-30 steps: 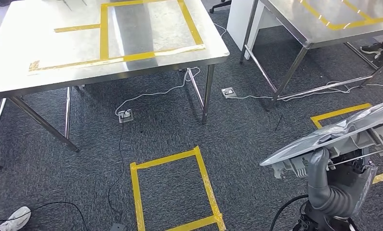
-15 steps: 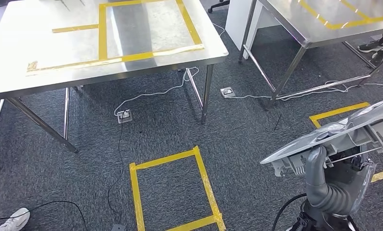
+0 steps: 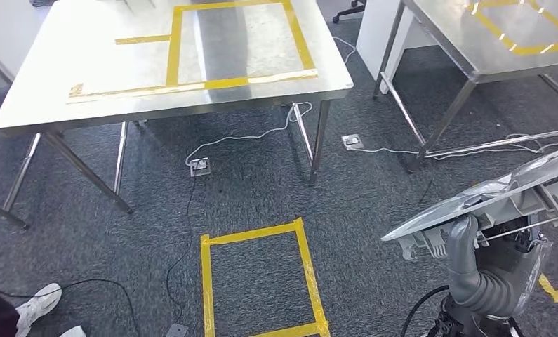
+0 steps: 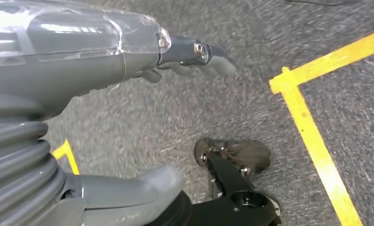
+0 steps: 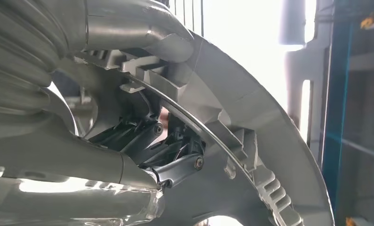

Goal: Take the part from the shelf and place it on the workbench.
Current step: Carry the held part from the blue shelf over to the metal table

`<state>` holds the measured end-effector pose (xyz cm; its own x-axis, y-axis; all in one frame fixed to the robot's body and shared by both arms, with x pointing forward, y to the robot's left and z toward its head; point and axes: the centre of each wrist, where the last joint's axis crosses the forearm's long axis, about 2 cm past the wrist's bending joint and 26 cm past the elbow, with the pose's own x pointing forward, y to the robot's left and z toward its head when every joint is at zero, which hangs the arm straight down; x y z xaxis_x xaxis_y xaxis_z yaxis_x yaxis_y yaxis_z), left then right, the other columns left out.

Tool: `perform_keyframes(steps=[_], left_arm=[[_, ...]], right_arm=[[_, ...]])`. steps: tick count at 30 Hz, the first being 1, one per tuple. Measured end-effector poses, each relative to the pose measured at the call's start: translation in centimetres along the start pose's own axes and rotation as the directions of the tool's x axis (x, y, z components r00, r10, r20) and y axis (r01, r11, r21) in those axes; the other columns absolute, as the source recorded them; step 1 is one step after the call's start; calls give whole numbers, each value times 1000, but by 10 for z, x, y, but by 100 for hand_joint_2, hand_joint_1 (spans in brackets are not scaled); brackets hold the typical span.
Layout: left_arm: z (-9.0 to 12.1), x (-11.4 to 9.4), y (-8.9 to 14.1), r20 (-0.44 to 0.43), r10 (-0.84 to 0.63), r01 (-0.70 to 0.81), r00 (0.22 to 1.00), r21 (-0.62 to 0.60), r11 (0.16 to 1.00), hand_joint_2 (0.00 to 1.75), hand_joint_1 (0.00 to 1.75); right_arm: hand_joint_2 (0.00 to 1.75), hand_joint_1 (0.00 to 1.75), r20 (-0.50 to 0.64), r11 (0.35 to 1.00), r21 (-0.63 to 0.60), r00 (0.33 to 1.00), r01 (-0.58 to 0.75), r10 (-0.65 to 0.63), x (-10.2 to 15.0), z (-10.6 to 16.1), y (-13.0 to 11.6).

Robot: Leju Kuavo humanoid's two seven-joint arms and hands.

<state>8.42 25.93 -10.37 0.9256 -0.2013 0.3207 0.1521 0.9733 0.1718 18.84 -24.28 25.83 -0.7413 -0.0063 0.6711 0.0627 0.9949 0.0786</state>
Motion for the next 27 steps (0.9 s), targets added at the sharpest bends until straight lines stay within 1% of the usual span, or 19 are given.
perform_keyframes(steps=[9, 20, 27], left_arm=[[1, -6, -1, -16, -2, 2, 1000, -1, 1000, 175, 0], [0, -1, -1, -4, -1, 1, 1000, 1, 1000, 175, 0], [1, -5, -2, -12, -1, 1, 1000, -1, 1000, 175, 0]], right_arm=[[175, 175, 2, 1000, -1, 1000, 1, -1, 1, 0, 0], [175, 175, -10, 1000, -12, 1000, 20, -20, 2, 1, 0], [175, 175, -13, 999, -14, 999, 29, -30, 1, 0, 0]])
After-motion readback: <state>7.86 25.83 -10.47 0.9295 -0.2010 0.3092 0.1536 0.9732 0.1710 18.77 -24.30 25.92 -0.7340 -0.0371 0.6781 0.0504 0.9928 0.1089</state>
